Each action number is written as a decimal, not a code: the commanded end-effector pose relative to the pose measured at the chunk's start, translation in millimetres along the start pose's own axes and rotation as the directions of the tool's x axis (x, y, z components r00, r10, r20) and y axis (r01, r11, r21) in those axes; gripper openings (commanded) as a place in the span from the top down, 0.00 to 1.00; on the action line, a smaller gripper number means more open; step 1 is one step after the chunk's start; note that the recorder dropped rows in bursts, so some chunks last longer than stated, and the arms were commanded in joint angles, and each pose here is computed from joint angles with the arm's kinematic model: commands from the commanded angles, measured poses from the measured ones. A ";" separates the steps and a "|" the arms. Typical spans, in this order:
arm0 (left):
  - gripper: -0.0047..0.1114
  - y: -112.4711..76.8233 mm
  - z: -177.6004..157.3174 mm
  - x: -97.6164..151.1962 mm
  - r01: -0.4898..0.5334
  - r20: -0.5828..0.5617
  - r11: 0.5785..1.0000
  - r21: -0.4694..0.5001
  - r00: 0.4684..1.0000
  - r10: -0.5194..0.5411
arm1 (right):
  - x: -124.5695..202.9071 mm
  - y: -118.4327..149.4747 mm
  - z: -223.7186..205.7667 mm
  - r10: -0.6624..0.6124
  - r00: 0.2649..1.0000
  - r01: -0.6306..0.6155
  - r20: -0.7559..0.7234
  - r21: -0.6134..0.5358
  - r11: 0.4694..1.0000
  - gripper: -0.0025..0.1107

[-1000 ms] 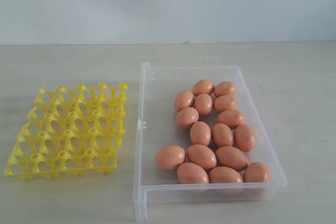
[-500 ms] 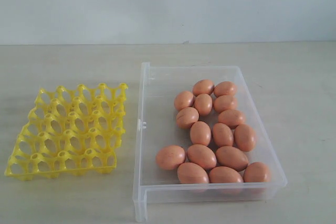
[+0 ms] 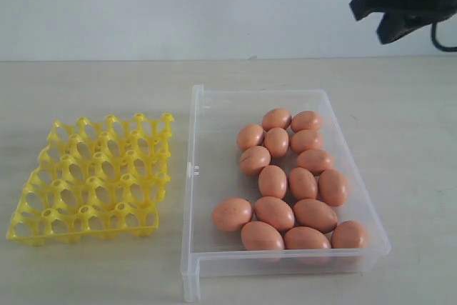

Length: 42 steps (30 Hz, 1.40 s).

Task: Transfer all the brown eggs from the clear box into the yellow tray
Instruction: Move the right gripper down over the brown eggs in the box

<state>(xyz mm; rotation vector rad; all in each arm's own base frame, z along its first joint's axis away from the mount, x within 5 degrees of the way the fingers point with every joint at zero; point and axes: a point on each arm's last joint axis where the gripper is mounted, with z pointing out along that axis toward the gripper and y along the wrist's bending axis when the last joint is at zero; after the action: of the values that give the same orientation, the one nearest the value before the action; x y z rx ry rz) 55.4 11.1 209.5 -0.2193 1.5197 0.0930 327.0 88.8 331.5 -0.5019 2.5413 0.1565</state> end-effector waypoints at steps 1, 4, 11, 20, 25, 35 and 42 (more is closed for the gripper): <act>0.93 0.1 -0.1 0.8 0.023 0.002 1.000 -0.001 1.000 -0.023 | -9.3 15.2 27.8 -0.015 1.000 0.018 0.015 -0.211 0.977 0.98; 0.93 0.1 -0.1 0.8 0.023 0.002 1.000 -0.001 1.000 -0.023 | -11.3 16.5 47.4 0.014 1.000 -0.012 0.005 -0.249 0.968 0.97; 0.93 0.1 -0.1 0.8 0.023 0.002 1.000 -0.001 1.000 -0.023 | -5.8 18.3 88.6 0.059 0.994 -0.084 -0.090 -0.307 0.948 0.63; 0.93 0.1 -0.1 0.8 0.023 0.002 1.000 -0.001 1.000 -0.023 | -5.0 53.6 133.1 0.000 0.997 -0.027 -0.079 -0.341 0.940 0.50; 0.93 0.1 -0.1 0.8 0.023 0.002 1.000 -0.001 1.000 -0.023 | -2.5 70.4 154.0 -0.040 0.997 0.020 -0.068 -0.281 0.959 0.50; 0.93 0.1 -0.1 0.8 0.023 0.002 1.000 -0.001 1.000 -0.023 | 6.9 68.0 172.3 0.027 0.989 -0.045 -0.148 -0.120 0.992 0.51; 0.93 0.1 -0.1 0.8 0.023 0.002 1.000 -0.001 1.000 -0.023 | 10.8 69.0 188.6 0.065 0.986 -0.085 -0.154 -0.124 0.989 0.51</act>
<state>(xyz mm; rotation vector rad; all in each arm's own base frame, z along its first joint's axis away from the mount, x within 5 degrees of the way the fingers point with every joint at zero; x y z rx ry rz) 55.4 11.1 209.5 -0.2193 1.5197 0.0930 381.1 186.9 169.0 -0.5077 2.7214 0.3173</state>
